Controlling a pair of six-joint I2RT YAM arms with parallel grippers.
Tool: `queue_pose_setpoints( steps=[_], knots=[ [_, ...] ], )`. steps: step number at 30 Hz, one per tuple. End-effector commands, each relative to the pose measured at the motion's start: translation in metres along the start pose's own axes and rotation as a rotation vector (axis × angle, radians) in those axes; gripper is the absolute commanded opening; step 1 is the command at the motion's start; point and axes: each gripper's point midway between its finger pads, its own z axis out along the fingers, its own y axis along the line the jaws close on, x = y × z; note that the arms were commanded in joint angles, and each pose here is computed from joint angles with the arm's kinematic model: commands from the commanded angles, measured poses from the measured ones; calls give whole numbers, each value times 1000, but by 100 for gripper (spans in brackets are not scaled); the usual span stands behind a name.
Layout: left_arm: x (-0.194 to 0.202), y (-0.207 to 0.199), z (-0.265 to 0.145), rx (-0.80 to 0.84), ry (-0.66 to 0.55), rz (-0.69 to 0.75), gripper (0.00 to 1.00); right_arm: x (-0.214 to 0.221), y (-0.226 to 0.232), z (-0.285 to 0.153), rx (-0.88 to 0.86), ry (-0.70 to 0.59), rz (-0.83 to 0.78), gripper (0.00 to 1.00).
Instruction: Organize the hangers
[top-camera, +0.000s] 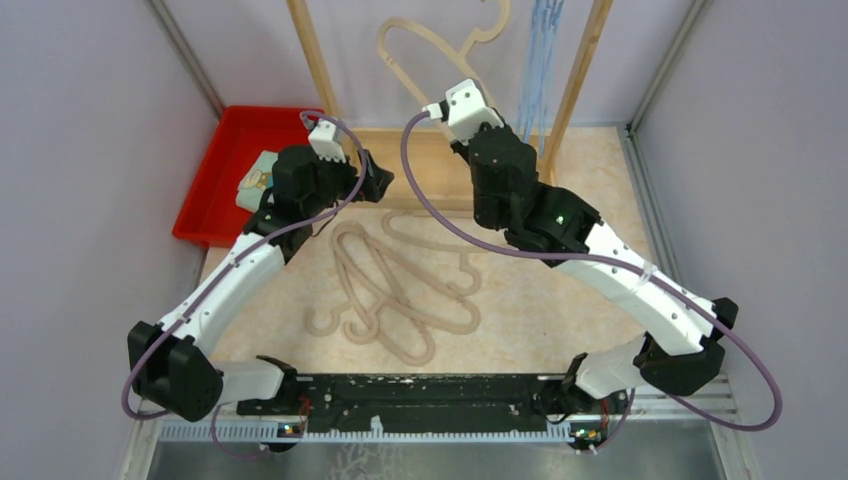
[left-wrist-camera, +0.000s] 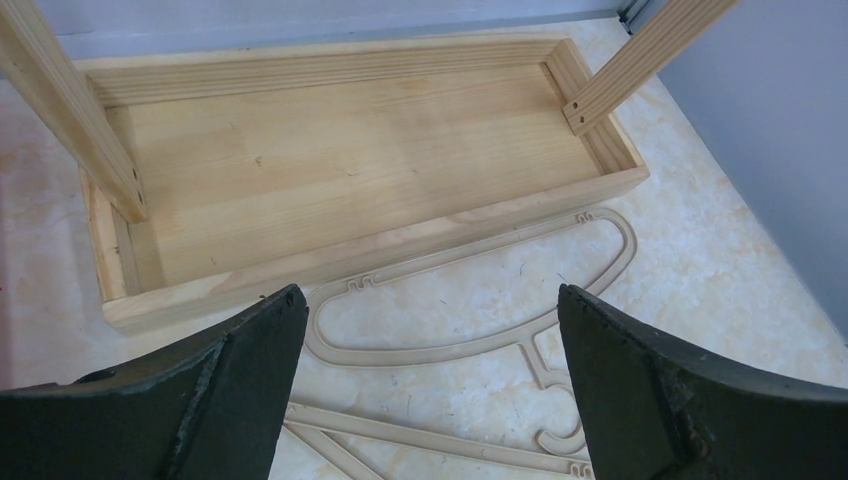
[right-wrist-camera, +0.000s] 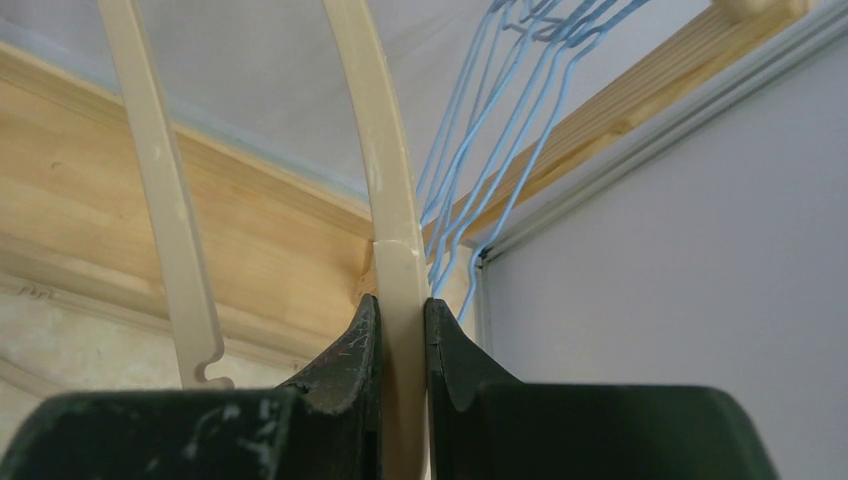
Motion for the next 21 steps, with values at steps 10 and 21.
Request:
queue_pose_setpoints(
  steps=[10, 21],
  knots=[
    [-12, -1, -4, 7, -43, 20, 100, -51, -44, 16, 189, -127, 20, 0],
    [-13, -1, -12, -1, -42, 30, 100, -40, -54, 45, 200, -101, 52, 0]
  ],
)
